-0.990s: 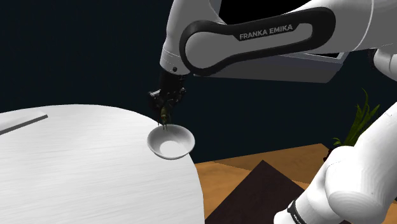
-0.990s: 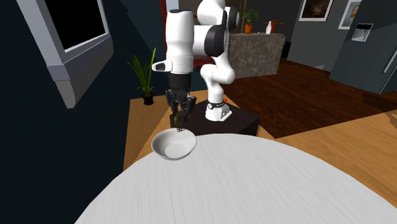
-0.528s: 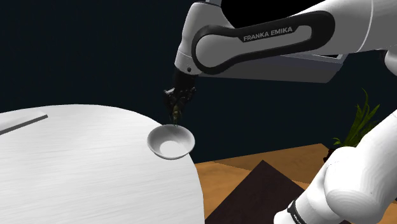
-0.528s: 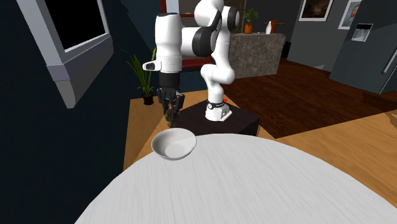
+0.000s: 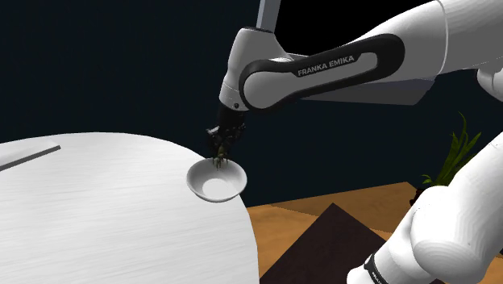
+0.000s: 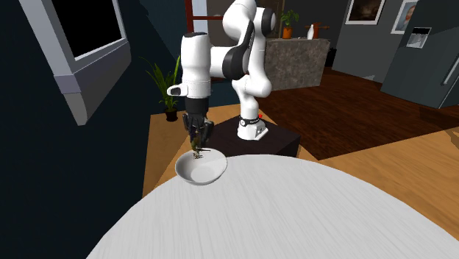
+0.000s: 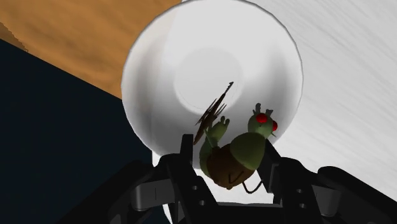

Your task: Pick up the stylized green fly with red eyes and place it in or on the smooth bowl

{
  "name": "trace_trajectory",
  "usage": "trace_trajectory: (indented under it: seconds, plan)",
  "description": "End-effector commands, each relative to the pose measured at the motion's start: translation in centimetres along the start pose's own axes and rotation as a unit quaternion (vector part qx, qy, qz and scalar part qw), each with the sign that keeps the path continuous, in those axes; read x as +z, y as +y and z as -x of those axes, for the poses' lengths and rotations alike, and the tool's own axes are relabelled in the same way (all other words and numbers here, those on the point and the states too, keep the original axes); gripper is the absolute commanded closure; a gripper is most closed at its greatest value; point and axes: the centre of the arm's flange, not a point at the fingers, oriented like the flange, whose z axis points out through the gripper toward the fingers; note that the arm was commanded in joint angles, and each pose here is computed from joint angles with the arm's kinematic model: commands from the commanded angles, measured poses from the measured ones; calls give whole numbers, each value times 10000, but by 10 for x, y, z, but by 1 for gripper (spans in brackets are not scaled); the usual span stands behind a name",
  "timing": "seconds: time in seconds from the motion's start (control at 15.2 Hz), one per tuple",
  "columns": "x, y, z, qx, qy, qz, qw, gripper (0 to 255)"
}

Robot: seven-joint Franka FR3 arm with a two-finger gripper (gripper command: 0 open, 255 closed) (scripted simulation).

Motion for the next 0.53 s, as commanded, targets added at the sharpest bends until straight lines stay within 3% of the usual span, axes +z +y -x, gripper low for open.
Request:
trace_trajectory:
  seconds: [0.0, 0.46]
  plan:
    - [10, 1, 2, -1, 3, 0, 10000, 255]
    - [30, 2, 5, -1, 3, 0, 10000, 255]
